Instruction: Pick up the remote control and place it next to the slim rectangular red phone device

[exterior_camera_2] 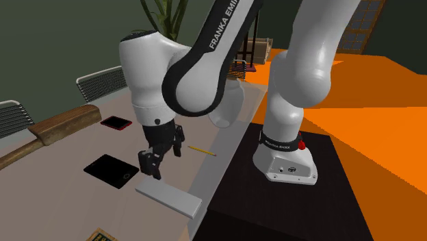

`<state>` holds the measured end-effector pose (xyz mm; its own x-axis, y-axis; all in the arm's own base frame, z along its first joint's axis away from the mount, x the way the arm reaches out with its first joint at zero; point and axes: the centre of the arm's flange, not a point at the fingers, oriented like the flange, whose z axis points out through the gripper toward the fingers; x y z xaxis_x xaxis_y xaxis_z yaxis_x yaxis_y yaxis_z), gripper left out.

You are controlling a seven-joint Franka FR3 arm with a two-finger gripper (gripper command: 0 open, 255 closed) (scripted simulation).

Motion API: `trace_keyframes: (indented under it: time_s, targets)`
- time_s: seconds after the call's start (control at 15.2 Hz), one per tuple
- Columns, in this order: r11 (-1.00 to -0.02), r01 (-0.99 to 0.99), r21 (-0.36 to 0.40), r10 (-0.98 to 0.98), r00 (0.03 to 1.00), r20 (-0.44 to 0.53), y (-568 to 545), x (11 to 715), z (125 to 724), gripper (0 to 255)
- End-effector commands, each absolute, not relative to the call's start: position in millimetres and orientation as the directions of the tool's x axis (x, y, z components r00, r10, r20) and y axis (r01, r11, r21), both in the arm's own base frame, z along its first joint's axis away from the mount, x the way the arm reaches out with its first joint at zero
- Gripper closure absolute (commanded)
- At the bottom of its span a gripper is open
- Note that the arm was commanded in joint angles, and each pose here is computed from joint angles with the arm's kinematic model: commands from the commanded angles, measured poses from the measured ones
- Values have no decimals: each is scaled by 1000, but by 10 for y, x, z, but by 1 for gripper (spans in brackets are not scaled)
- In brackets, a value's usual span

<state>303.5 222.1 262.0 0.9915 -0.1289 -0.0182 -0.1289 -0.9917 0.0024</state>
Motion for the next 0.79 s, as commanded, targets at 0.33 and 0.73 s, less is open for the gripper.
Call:
trace_keyframes:
  time_s: [0.33, 0.73]
  targets:
    - [-992, -124, 10, -124, 992, -16, 2566, 3016, 2041, 0]
    - [-992, -124, 10, -124, 992, -16, 2564, 3011, 1747, 0]
